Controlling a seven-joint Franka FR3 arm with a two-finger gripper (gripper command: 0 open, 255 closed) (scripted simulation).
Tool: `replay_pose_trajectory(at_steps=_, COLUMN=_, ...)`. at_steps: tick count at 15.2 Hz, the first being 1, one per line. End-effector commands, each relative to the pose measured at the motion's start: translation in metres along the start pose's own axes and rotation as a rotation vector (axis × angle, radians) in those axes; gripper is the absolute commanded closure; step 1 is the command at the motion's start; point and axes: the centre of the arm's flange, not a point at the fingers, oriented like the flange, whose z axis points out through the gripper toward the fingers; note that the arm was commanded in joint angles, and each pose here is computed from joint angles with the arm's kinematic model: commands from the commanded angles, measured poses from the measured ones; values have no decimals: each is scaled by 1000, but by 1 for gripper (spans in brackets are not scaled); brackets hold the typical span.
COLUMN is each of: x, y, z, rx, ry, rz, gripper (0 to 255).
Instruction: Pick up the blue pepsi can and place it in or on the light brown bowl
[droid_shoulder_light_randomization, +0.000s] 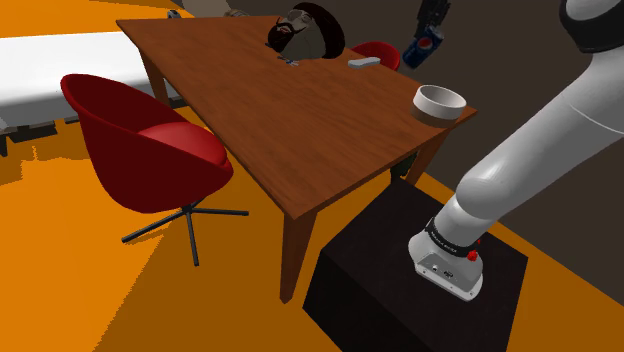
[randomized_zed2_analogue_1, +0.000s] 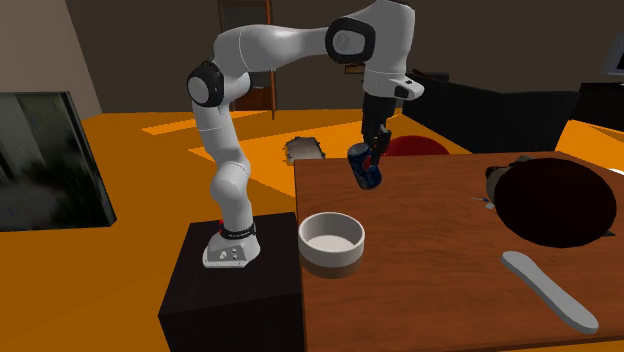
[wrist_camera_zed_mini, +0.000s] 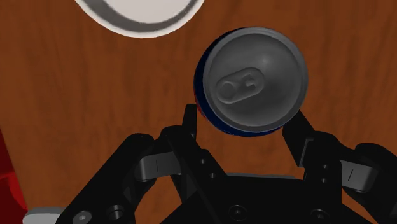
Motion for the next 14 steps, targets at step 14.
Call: replay_pose_trajectory(at_steps=14, x=-97, y=88, z=11, rx=0, ry=0, rz=-1, gripper=255)
